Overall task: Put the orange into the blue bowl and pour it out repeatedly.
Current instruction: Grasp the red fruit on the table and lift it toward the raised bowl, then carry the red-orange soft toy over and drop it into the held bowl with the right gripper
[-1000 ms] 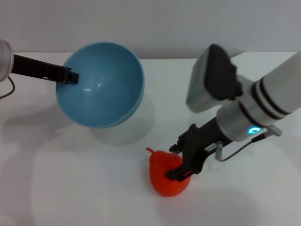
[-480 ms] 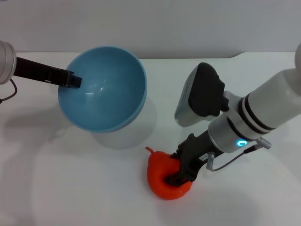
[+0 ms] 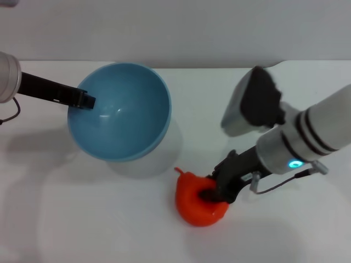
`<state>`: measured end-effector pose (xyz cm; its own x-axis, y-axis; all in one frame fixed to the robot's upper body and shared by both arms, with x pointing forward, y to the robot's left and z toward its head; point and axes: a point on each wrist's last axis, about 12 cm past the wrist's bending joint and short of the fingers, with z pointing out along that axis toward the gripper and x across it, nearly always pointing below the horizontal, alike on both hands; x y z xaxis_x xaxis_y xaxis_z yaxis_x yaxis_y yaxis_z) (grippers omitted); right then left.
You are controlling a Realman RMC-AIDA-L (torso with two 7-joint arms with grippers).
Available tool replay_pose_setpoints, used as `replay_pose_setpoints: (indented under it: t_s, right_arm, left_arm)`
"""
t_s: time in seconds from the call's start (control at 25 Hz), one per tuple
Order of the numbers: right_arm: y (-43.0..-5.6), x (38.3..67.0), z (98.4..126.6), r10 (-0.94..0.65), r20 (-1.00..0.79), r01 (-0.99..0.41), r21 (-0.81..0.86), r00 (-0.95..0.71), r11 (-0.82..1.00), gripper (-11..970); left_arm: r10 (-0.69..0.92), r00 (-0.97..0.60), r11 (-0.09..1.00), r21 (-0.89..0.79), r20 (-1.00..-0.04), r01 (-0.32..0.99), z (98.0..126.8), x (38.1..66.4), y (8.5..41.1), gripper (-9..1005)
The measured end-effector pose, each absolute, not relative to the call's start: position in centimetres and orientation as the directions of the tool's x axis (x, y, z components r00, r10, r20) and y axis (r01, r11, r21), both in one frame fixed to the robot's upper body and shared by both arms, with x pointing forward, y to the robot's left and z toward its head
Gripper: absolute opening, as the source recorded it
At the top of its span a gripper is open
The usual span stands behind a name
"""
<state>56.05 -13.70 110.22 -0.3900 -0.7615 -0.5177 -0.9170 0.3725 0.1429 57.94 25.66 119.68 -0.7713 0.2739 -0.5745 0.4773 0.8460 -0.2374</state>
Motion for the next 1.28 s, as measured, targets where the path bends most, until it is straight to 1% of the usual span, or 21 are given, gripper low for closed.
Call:
replay_pose_setpoints:
  t_s: [0.32, 0.48, 0.6, 0.72, 0.84, 0.88, 0.96, 1.08, 1.28]
  right_arm:
    - [-18.5, 56.0, 112.3, -0.625, -0.6, -0.849, 0.194, -0.499, 0.492, 180]
    - [-21.4, 55.7, 114.0, -0.535, -0.657, -0.819, 0.236, -0.531, 0.522, 126]
    - [-23.6, 55.3, 116.3, -0.44, -0.758, -0.835, 0.246, -0.482, 0.491, 114]
    - [-25.1, 54.2, 119.5, -0.316, -0.883, -0.896, 0.214, -0.348, 0.39, 101]
    - [-25.7, 53.3, 121.9, -0.234, -0.945, -0.938, 0.148, -0.227, 0.312, 89]
    - [-25.6, 53.2, 122.4, -0.227, -0.953, -0.946, 0.129, -0.201, 0.296, 85]
    - [-25.2, 53.2, 122.6, -0.257, -0.948, -0.954, 0.113, -0.187, 0.277, 72]
    - [-24.1, 53.5, 121.9, -0.334, -0.921, -0.96, 0.113, -0.198, 0.256, 53]
    - [-21.9, 53.9, 120.6, -0.424, -0.88, -0.966, 0.125, -0.213, 0.226, 26]
  left_arm:
    - [0.324, -0.77, 0.846, -0.197, -0.549, 0.496, 119.7, 58.2, 25.0, -1]
    - [0.361, -0.77, 0.833, -0.189, -0.526, 0.52, 119.3, 58.3, 24.2, -1]
    - [0.393, -0.772, 0.817, -0.195, -0.5, 0.543, 118.8, 58.4, 23.2, -2]
    - [0.455, -0.763, 0.784, -0.201, -0.46, 0.588, 118.0, 58.5, 21.3, -2]
    - [0.526, -0.739, 0.74, -0.201, -0.421, 0.641, 117.4, 58.3, 18.7, -2]
    - [0.542, -0.732, 0.73, -0.201, -0.413, 0.653, 117.3, 58.2, 18.1, -2]
    - [0.571, -0.715, 0.705, -0.205, -0.403, 0.679, 117.4, 58.1, 16.4, -2]
    - [0.598, -0.696, 0.679, -0.21, -0.397, 0.703, 117.7, 57.9, 14.4, -2]
    - [0.622, -0.669, 0.648, -0.212, -0.408, 0.732, 118.5, 57.8, 12.5, -1]
